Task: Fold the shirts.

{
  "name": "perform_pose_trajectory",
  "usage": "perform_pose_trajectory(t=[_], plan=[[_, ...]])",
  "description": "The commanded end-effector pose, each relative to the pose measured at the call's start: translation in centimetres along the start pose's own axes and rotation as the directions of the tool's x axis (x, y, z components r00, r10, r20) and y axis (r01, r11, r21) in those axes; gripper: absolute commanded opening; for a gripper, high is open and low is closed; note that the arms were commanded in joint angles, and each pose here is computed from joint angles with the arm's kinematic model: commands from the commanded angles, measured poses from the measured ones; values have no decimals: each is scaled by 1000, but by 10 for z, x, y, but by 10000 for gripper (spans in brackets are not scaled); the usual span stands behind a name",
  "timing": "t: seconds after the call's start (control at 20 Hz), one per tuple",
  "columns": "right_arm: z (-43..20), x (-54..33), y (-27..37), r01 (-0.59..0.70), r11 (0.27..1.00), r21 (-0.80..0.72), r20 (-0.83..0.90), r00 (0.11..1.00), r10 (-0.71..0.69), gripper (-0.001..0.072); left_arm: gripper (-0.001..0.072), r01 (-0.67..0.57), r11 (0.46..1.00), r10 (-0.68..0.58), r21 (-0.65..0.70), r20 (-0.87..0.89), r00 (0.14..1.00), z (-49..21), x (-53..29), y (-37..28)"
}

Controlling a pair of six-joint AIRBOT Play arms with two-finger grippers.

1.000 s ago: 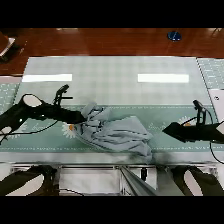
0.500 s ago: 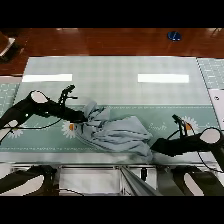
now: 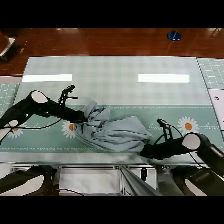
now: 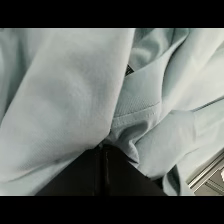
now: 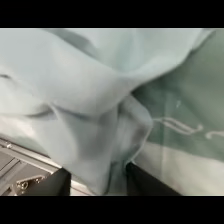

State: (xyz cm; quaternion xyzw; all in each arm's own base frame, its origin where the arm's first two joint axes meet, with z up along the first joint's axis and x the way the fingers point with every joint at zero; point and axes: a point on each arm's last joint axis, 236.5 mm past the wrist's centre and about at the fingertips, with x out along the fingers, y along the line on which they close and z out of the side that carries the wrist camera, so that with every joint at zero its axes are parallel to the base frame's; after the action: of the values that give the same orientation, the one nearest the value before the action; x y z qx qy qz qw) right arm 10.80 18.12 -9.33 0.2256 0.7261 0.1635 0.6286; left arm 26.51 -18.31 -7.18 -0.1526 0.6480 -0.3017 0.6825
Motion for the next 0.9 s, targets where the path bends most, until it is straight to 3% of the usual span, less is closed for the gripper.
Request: perform_pose_trajectory(t=[0.0,0.05,0.25,0.35,0.45,0.6,0.85], plan=[[7,25,10,-7,1000,-20,-6,1000,7,121,19,1,1000,-1,-19,1,1000,0,0,-1],[12,25,19,-28,998,-62,-3,1000,28,24,19,1,1000,-1,-16,5,1000,1,-2,-1],[82,-53,75,-4,963,-270,190,980,58,24,19,48,998,-56,40,217,975,52,-61,-35],[137,-148,104,66,944,-325,403,912,75,24,19,75,993,-110,96,448,887,98,-135,-68],[168,-257,135,118,928,-354,599,791,127,24,19,58,990,-130,129,671,730,131,-227,-98],[152,-410,184,245,877,-415,800,558,222,24,19,-69,980,-136,186,881,452,130,-359,-147],[63,-541,218,473,805,-358,931,254,264,24,19,-351,923,-141,158,987,73,53,-497,-219]])
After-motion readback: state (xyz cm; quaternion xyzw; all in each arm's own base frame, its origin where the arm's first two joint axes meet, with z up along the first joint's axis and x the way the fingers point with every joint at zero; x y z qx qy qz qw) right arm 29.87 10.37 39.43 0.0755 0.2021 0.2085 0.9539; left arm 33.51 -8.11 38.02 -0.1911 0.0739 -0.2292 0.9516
